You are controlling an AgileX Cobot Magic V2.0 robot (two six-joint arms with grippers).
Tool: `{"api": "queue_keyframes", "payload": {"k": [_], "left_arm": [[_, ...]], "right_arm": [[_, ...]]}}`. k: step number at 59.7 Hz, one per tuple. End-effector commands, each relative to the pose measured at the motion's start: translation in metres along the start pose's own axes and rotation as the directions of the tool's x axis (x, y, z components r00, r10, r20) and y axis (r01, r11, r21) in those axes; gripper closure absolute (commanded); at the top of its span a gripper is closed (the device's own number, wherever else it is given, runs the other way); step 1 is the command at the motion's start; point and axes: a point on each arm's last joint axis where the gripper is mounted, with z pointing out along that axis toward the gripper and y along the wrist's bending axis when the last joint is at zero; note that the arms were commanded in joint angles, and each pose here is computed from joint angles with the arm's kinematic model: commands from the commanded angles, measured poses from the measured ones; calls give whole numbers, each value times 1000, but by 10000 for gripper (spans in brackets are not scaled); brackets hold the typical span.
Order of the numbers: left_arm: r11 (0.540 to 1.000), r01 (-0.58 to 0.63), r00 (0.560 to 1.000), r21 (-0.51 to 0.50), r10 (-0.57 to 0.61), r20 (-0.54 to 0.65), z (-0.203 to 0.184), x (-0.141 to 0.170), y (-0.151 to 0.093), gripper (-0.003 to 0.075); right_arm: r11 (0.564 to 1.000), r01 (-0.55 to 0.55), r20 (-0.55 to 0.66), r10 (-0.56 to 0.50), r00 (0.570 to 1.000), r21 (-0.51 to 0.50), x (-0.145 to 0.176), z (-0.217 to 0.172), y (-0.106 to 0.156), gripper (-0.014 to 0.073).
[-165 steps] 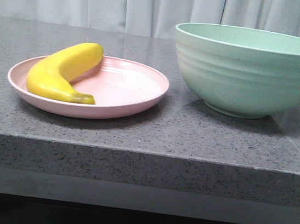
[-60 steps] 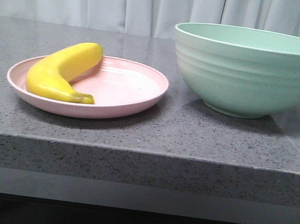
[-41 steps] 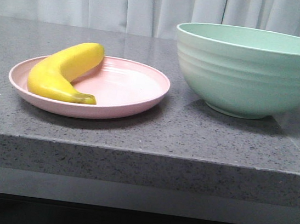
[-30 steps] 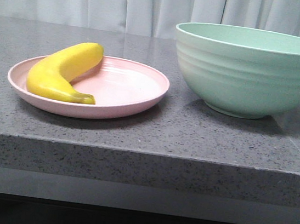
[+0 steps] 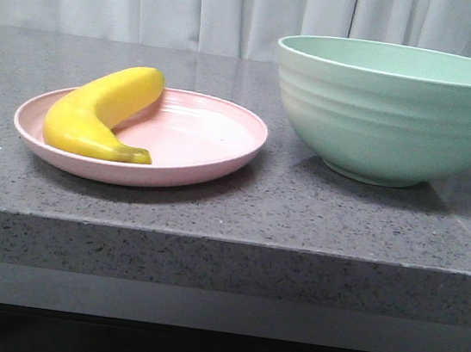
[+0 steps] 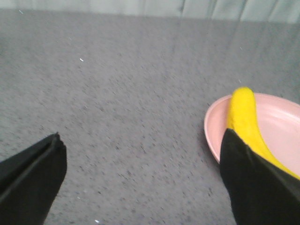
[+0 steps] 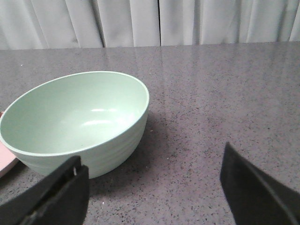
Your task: Transfer banana from pink plate to green bowl
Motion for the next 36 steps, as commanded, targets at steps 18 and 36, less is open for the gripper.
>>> {"api": "queue_keyframes", "payload": {"k": [18,36], "left_arm": [[967,-53,947,248,127,-294,74,-46,-62,84],[955,-46,861,293,187,-474,134,-55,-99,84]], "right_arm": [[1000,7,88,-7,996,4,-17,-1,1,4],[1000,7,71,-7,997,5,-15,-1,1,4]]}}
